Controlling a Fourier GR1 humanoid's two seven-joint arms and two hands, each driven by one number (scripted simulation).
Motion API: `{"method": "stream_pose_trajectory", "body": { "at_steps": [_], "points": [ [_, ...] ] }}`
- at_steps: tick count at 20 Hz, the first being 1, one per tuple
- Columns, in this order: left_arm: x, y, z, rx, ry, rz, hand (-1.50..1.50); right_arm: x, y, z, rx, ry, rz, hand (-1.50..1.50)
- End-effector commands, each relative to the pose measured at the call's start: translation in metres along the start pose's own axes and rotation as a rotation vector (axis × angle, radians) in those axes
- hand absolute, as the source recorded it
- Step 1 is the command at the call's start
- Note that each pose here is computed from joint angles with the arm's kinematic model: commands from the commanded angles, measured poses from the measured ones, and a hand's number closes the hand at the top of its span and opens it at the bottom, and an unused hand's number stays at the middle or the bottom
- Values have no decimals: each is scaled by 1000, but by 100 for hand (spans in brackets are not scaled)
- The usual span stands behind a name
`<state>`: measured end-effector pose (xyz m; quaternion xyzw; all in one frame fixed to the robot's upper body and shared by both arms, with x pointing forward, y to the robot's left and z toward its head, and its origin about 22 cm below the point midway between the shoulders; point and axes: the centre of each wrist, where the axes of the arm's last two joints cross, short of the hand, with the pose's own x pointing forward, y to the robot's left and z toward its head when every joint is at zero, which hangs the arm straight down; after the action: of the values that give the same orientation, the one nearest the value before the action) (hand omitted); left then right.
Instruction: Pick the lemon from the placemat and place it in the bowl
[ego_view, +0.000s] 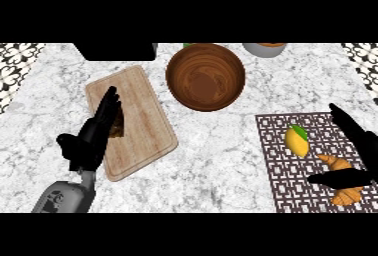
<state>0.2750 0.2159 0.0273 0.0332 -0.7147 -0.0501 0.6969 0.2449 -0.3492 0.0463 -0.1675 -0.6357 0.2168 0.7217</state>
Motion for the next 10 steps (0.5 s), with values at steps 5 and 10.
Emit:
{"method": "stream_pose_trajectory", "body": {
  "at_steps": [5,10],
  "points": [
    [-4,1,20,-3,2,0,0,-6,29,16,-5,-8,-109,-150],
    [6,-7,6,6,-2,10,0,-21,29,-10,26,12,-118,-150]
  ]
}}
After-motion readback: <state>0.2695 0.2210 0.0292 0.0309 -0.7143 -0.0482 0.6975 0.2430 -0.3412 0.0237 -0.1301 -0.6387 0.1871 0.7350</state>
